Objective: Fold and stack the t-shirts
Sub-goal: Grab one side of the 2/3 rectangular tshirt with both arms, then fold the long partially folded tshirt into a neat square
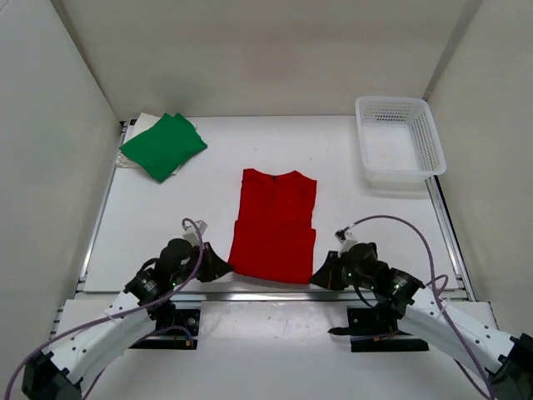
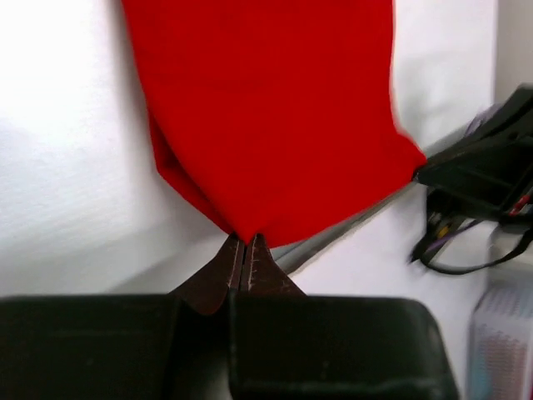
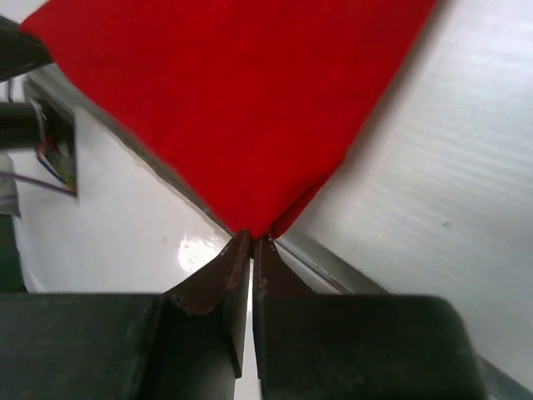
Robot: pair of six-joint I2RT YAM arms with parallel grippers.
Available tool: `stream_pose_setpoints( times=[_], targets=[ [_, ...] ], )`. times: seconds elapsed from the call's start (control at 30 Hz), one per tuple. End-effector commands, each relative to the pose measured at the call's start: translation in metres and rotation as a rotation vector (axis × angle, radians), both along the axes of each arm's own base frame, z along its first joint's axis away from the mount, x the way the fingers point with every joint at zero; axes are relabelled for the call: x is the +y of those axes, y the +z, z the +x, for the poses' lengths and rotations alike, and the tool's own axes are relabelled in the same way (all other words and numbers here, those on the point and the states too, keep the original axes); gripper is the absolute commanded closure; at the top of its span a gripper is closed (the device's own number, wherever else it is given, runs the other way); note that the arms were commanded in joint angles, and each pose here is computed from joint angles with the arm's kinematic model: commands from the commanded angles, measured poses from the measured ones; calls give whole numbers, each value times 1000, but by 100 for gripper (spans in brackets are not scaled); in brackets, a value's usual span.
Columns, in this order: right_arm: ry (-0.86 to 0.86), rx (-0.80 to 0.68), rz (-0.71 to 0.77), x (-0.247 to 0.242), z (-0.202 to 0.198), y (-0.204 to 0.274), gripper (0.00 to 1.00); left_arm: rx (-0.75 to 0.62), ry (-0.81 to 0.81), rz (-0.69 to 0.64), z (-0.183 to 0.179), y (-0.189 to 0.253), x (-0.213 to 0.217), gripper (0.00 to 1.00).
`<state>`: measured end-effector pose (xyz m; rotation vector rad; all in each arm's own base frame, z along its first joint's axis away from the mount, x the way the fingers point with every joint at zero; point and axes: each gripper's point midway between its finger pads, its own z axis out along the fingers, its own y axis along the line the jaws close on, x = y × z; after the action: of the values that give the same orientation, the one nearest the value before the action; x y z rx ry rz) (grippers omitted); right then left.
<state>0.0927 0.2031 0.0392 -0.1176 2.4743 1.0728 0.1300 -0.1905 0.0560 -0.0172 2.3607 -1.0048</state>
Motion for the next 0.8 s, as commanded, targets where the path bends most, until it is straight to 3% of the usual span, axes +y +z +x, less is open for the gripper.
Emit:
stream_pose_setpoints(
  times=[0.0, 0.03, 0.13, 0.17, 0.2, 0.27, 0.33, 0.37, 0.43, 0.5, 0.67, 0.73, 0.77],
  targets=[
    [-157, -47, 0, -12, 37, 39, 100, 53, 82, -30, 13, 25, 14, 100],
    [-118, -24, -10, -10, 40, 43, 100, -3, 70, -44, 25, 49, 11, 100],
    [-150, -202, 1, -27, 115, 100, 100, -133, 90, -25, 79, 103, -2, 100],
    [-164, -195, -17, -30, 133, 99, 100, -200, 89, -30, 96, 133, -7, 100],
    [-168, -274, -3, -33, 157, 124, 100, -189, 130, 2, 120, 129, -5, 100],
    [-196, -280, -12, -39, 203, 133, 100, -243, 162, -9, 170, 156, -8, 100],
    [-226, -336, 9, -41, 252, 163, 100, -162, 182, 36, 222, 133, -14, 100],
    [-209, -282, 12, -35, 266, 149, 100, -201, 191, 30, 244, 152, -17, 100],
    [-225, -328, 3, -37, 311, 166, 100, -147, 236, 95, 286, 125, -15, 100],
    [-228, -247, -6, -36, 346, 138, 100, -151, 287, 106, 322, 129, -11, 100],
    [-245, -185, -73, -44, 411, 113, 100, -27, 286, 96, 368, 76, -9, 100],
    [-247, -123, -124, -46, 421, 81, 100, -10, 283, 114, 378, 65, -11, 97],
    [-248, -139, -125, -45, 428, 90, 100, 12, 280, 123, 380, 51, -11, 93]
  ],
)
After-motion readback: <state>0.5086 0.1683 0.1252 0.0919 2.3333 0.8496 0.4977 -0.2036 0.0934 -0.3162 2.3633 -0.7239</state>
